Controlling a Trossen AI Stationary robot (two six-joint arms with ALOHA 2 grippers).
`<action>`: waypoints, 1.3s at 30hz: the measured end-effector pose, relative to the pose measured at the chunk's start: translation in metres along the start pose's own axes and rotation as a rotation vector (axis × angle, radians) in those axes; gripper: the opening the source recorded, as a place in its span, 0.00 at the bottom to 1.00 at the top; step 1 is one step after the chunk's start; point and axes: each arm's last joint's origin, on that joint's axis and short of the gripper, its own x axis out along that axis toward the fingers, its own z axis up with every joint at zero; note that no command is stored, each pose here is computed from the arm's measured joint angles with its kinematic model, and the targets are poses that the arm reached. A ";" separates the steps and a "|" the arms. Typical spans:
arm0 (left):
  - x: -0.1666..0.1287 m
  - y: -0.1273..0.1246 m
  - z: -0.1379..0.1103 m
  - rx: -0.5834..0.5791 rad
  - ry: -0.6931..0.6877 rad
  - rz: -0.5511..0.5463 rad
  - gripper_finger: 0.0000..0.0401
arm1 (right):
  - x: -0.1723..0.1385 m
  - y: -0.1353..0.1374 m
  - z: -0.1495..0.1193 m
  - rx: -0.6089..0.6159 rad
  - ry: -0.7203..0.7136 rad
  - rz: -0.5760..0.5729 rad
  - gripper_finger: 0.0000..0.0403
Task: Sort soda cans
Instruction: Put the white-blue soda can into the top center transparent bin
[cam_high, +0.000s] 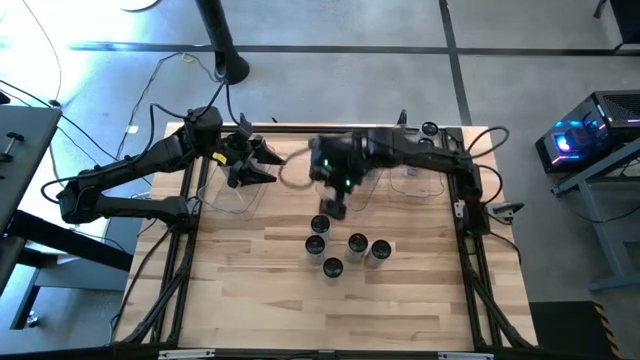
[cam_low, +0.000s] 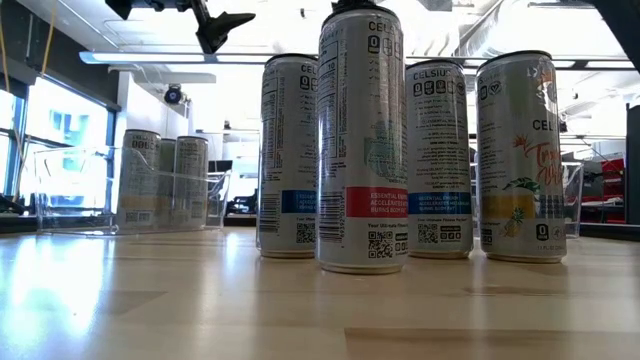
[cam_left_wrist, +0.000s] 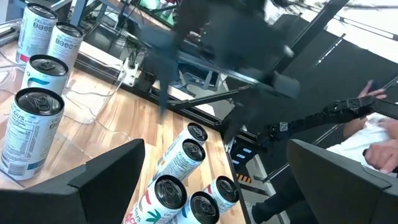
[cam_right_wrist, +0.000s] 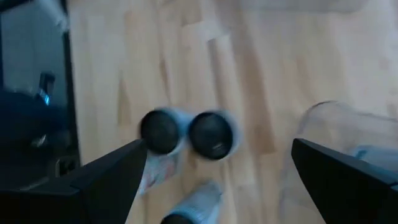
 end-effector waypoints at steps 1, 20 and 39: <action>0.000 0.000 0.000 -0.001 0.000 0.000 0.96 | 0.001 0.007 -0.003 -0.011 0.017 0.004 0.98; 0.002 0.002 -0.001 -0.081 0.005 0.002 0.96 | -0.051 0.072 -0.058 0.019 0.013 -0.175 0.98; 0.003 0.001 -0.001 -0.073 0.007 -0.002 0.96 | -0.003 0.083 -0.079 -0.064 0.188 -0.146 0.98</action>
